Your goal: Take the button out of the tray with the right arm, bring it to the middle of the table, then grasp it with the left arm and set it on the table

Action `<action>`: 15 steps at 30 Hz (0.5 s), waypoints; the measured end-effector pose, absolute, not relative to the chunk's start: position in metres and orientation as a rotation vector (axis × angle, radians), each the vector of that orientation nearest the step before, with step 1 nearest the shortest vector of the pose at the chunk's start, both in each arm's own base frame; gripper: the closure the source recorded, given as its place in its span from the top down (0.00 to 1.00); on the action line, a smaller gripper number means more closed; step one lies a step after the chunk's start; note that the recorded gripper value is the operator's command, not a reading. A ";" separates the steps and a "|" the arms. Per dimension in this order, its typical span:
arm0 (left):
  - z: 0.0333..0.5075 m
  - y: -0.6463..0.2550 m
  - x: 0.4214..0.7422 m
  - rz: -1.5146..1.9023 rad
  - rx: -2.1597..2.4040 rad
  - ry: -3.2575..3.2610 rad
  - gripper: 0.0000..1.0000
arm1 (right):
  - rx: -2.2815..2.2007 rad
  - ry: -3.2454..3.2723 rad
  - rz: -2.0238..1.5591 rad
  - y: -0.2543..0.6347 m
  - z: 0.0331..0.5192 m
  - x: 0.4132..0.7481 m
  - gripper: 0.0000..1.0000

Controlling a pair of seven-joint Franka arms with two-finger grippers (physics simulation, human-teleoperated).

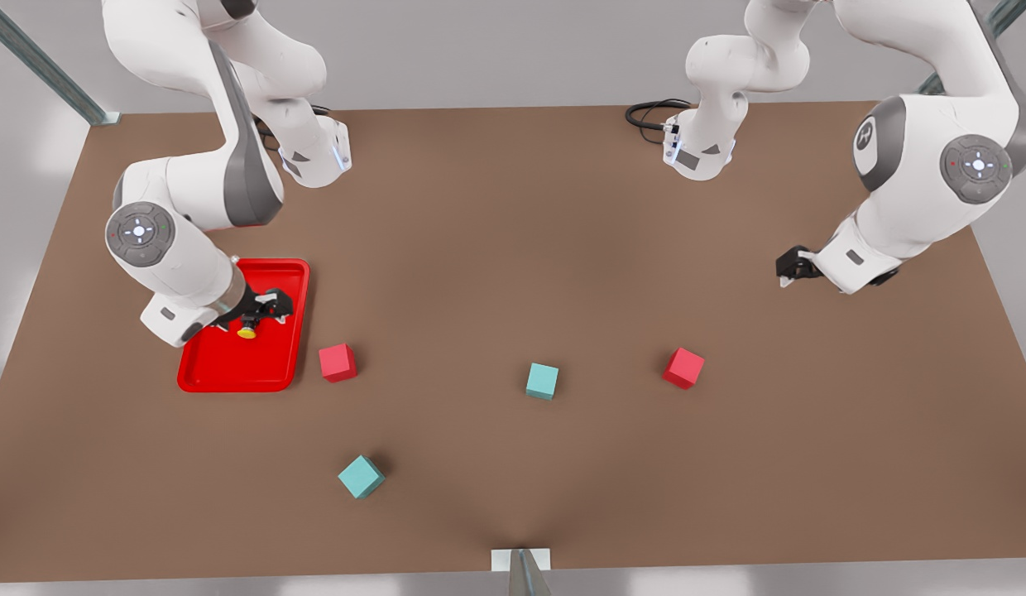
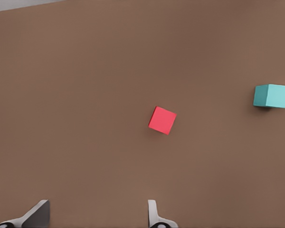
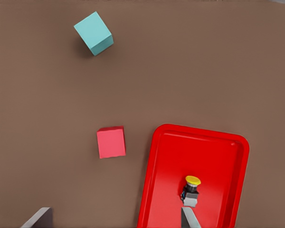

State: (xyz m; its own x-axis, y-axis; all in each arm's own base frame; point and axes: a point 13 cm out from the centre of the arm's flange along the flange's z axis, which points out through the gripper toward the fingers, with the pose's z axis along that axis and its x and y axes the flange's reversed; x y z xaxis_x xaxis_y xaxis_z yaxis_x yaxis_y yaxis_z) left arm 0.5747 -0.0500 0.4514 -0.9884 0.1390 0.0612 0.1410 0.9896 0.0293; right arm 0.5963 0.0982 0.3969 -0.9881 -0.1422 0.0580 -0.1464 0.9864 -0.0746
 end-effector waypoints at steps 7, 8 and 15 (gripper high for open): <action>0.431 -0.052 0.587 -0.054 -0.219 -3.069 1.00 | 0.194 -3.012 0.147 0.087 0.351 0.620 1.00; 0.431 -0.052 0.588 -0.054 -0.219 -3.071 1.00 | 0.173 -2.956 0.158 0.076 0.328 0.614 1.00; 0.430 -0.054 0.590 -0.053 -0.224 -3.077 1.00 | -0.115 -2.776 0.135 -0.074 0.186 0.499 1.00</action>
State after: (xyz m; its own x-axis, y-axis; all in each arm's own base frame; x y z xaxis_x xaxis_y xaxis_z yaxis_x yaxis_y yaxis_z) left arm 0.5901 -0.0541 0.4297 -0.9879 0.1438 0.0583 0.1458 0.9888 0.0304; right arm 0.4987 -0.0738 0.1859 -0.9326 0.0969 0.3475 0.0627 0.9921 -0.1083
